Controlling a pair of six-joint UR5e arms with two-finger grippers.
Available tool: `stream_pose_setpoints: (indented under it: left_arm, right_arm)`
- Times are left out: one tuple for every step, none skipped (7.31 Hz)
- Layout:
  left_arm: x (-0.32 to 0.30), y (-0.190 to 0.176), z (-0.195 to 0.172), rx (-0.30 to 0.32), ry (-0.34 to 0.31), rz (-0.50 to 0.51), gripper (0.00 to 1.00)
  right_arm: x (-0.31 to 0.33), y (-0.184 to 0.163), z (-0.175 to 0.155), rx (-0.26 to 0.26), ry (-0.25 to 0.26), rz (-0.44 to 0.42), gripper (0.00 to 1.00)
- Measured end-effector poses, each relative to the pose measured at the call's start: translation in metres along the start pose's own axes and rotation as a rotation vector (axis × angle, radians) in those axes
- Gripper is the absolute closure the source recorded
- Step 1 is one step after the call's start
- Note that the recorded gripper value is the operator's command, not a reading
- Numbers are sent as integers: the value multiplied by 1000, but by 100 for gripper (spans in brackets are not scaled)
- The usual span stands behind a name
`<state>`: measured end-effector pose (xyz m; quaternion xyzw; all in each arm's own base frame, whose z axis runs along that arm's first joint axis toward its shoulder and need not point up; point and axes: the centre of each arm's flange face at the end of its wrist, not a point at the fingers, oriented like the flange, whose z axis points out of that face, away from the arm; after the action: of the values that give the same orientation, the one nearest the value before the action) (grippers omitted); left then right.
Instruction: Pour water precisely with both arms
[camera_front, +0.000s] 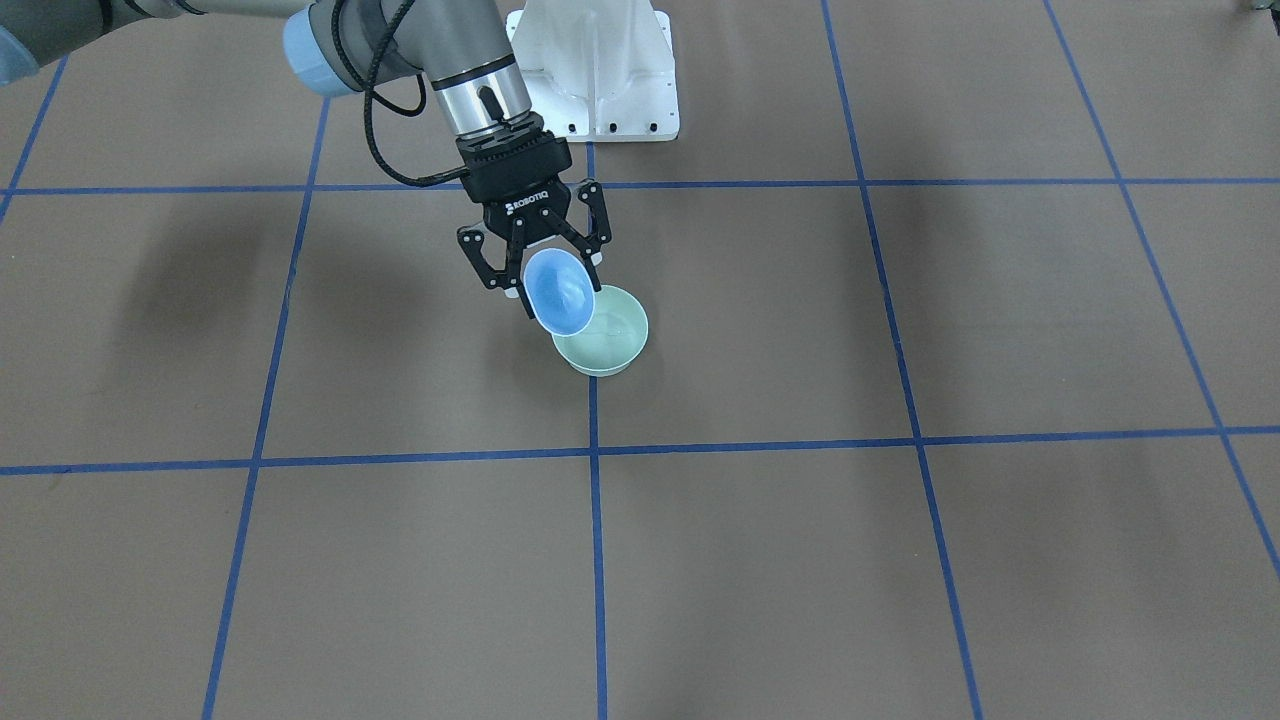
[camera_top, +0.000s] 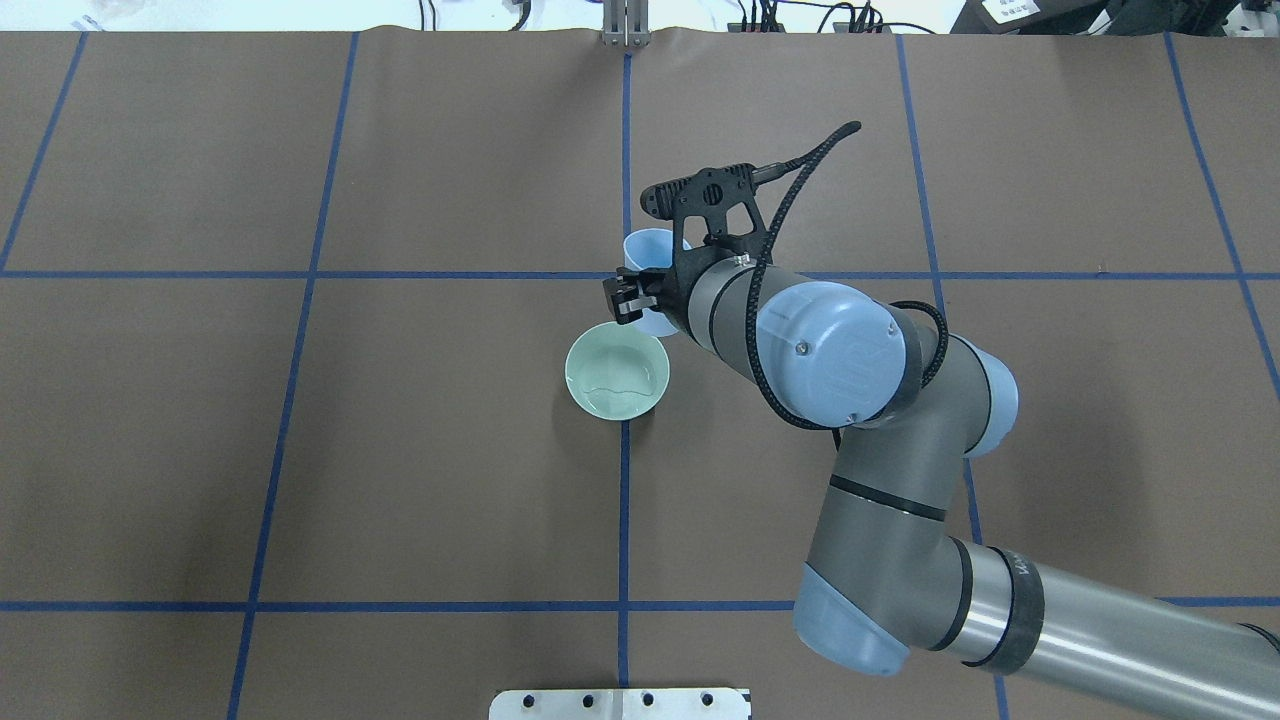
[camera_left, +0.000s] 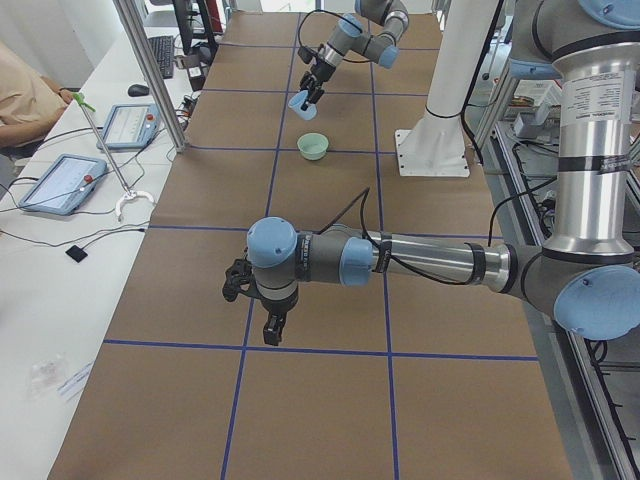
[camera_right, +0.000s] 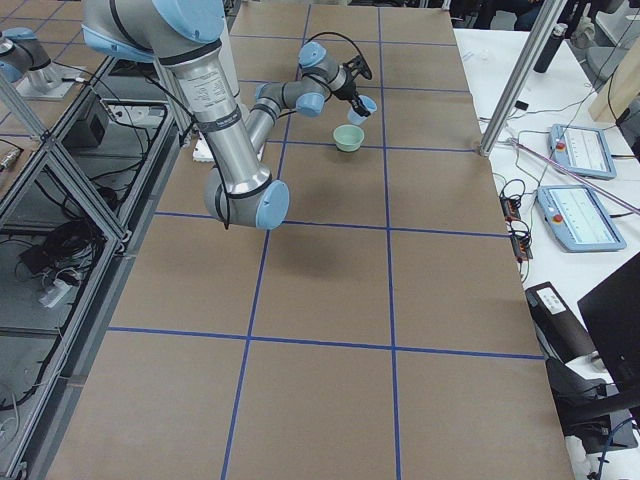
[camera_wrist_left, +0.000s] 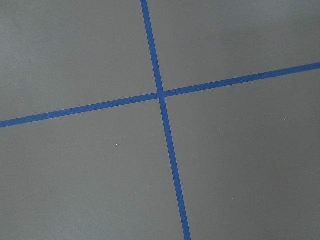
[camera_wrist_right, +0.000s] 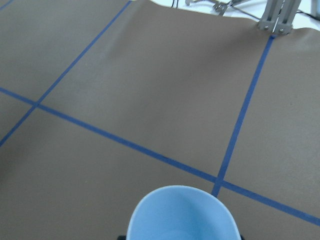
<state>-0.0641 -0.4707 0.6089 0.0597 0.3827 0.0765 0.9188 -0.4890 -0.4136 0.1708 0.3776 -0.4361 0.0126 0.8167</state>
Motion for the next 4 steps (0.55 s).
stream_pose_setpoints:
  left_arm:
    - [0, 1, 0, 0, 1, 0, 0]
    - [0, 1, 1, 0, 2, 0, 0]
    - [0, 1, 1, 0, 2, 0, 0]
    - [0, 1, 1, 1, 2, 1, 0]
  right_arm:
    - [14, 12, 4, 70, 53, 37, 100]
    - [26, 28, 6, 136, 111, 56, 100]
    - [47, 45, 9, 187, 167, 73, 100]
    - [77, 63, 10, 241, 215, 91, 100]
